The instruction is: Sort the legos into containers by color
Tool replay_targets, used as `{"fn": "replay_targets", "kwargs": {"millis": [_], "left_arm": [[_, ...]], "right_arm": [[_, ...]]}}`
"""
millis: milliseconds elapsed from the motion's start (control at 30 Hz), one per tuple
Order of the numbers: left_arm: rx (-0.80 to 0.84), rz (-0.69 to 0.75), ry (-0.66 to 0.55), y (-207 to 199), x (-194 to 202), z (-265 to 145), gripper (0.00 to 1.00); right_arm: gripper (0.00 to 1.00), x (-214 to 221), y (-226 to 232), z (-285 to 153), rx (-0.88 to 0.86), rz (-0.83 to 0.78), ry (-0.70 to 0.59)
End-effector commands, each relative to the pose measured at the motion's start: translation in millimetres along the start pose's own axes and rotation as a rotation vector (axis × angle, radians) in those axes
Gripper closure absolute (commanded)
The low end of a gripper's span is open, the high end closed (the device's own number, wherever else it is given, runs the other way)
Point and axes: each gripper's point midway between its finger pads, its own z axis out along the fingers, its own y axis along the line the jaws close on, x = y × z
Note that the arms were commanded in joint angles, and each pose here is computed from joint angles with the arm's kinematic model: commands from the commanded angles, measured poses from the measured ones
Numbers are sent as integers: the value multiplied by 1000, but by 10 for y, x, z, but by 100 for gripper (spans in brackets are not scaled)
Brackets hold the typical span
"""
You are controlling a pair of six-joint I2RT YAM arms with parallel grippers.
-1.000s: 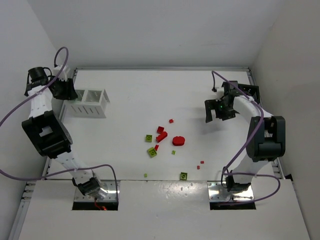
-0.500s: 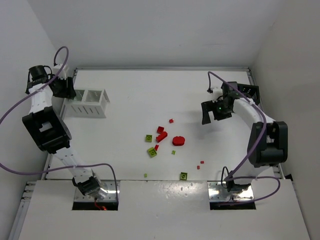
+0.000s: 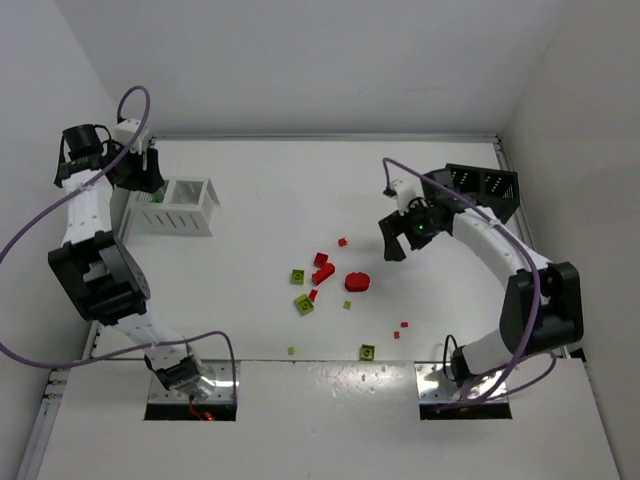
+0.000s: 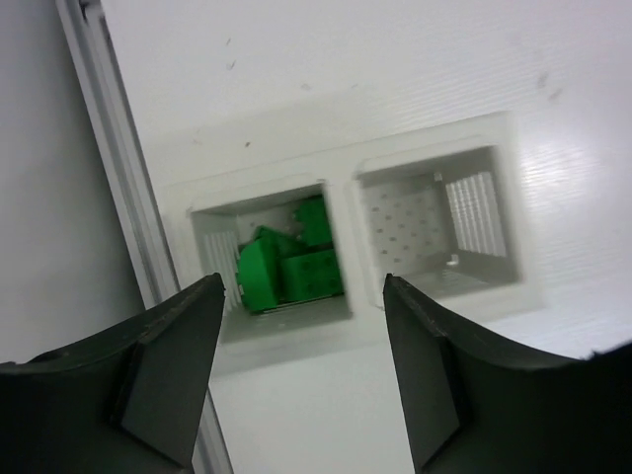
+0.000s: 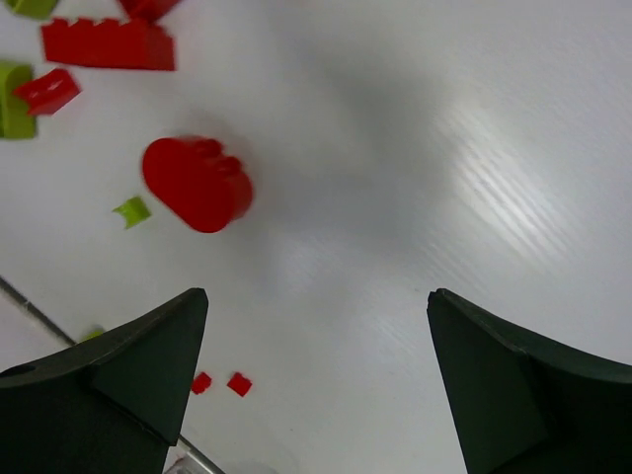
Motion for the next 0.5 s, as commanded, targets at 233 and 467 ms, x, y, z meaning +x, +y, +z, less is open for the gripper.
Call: {"fn": "replay_targets", "kwargs": {"millis": [233,467], "left_arm": [[322,273,-75,-1757,9,-726,26],[460,194,-19,-2330,503,-775,26]], "right_arm": [[7,166,768,513,-118,-374,140],[6,136,800,816,-95,-478,169]]}}
